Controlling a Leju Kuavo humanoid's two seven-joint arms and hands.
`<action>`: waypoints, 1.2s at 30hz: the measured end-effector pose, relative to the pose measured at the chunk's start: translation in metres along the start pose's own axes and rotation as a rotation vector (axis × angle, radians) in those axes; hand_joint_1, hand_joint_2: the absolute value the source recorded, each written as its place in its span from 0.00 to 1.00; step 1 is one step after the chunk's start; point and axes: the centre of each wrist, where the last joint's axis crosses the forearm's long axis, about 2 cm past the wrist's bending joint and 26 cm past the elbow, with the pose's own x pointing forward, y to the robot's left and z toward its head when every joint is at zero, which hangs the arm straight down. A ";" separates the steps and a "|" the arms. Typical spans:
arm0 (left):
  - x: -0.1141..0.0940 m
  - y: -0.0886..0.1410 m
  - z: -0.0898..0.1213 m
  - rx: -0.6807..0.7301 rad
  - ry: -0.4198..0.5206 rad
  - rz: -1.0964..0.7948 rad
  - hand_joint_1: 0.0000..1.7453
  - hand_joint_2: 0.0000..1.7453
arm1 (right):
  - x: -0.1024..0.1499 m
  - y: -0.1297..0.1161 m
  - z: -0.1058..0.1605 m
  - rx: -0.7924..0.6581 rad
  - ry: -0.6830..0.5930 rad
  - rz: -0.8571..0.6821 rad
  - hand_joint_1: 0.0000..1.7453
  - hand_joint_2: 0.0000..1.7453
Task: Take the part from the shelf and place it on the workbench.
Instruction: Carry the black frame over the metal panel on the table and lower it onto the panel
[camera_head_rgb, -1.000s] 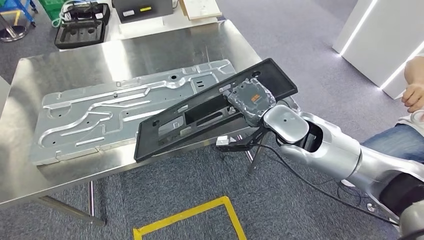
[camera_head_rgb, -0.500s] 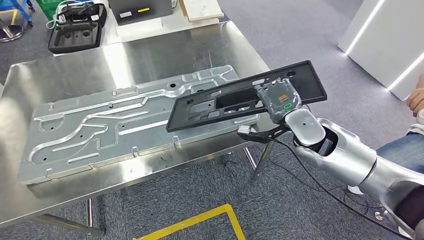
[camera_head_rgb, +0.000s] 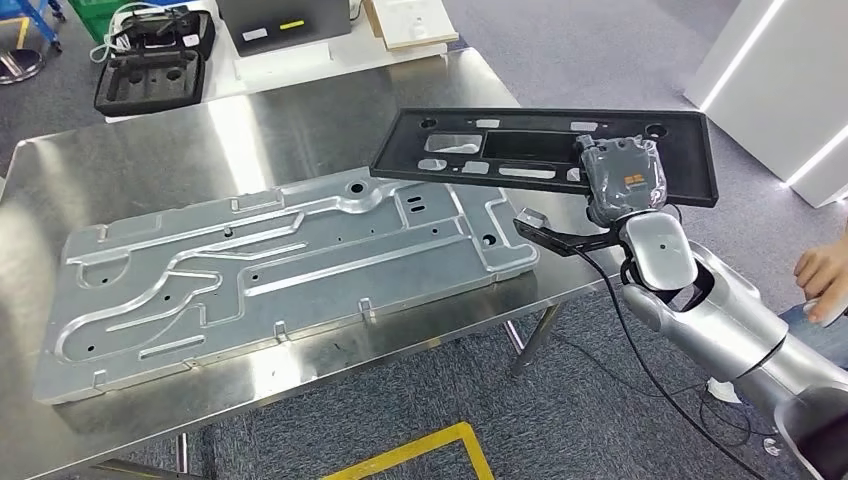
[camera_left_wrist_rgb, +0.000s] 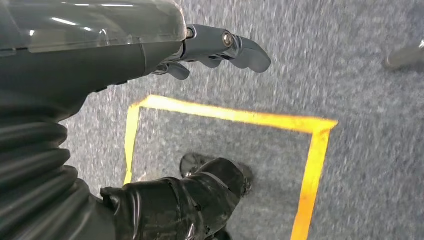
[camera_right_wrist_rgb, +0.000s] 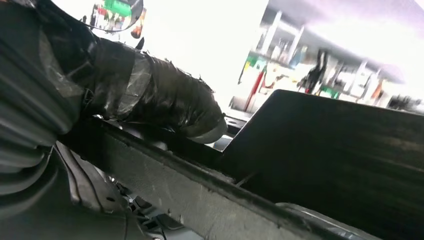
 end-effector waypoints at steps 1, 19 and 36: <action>0.001 0.000 0.000 0.002 -0.003 -0.001 0.00 1.00 | -0.002 0.003 0.000 0.030 0.010 -0.025 1.00 1.00; 0.008 0.007 -0.003 0.042 -0.026 0.006 0.00 1.00 | 0.000 0.061 0.010 0.526 0.152 -0.396 0.25 0.25; 0.012 0.014 -0.004 0.271 -0.008 -0.051 0.00 0.00 | 0.047 0.051 0.004 0.482 -0.026 -0.570 0.00 0.00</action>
